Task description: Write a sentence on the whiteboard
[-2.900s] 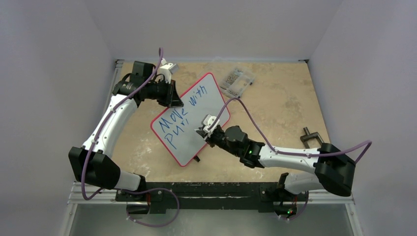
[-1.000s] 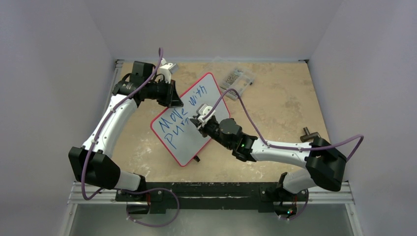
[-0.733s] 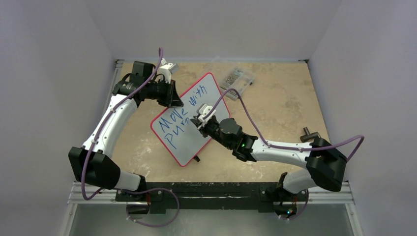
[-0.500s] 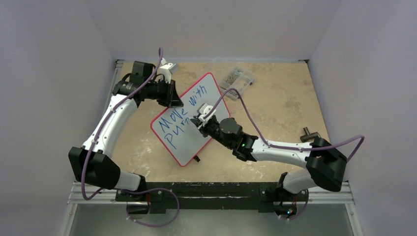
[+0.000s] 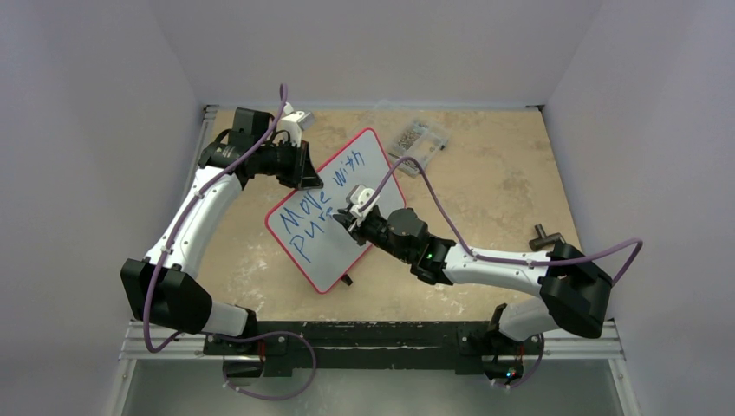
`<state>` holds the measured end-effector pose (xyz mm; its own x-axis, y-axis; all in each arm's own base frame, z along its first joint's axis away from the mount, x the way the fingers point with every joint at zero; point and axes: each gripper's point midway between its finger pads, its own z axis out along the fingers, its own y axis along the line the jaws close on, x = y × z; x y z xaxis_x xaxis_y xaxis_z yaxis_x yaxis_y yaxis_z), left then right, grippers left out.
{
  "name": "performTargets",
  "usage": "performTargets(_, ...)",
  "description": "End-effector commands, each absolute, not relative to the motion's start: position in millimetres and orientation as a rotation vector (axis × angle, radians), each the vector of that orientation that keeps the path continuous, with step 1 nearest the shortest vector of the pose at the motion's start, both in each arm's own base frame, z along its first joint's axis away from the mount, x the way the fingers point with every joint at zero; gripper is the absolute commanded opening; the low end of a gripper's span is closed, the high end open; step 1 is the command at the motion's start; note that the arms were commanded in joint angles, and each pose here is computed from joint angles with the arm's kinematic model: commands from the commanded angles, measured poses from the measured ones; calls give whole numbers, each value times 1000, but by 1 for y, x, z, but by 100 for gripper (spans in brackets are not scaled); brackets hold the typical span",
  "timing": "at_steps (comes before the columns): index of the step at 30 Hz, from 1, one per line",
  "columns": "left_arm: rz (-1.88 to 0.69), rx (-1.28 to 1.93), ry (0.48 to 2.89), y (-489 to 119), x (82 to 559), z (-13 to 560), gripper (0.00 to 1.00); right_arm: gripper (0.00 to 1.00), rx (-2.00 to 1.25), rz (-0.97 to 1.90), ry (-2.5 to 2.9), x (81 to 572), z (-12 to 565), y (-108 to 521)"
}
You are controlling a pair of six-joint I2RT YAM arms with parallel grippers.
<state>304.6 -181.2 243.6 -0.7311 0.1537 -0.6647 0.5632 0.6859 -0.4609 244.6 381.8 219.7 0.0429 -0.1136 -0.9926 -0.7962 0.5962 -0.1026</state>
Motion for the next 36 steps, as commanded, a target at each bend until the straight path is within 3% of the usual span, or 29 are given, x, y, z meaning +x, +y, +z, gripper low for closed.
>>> performTargets(1, -839, 568, 2221, -178, 311, 258, 0, 0, -800, 653, 1435, 240, 232, 379)
performTargets(11, -840, 568, 2223, -178, 311, 258, 0, 0, -729, 598, 1406, 244, 255, 358)
performTargets(36, -839, 567, 2225, -178, 311, 257, 0, 0, -710, 539, 1410, 271, 243, 368)
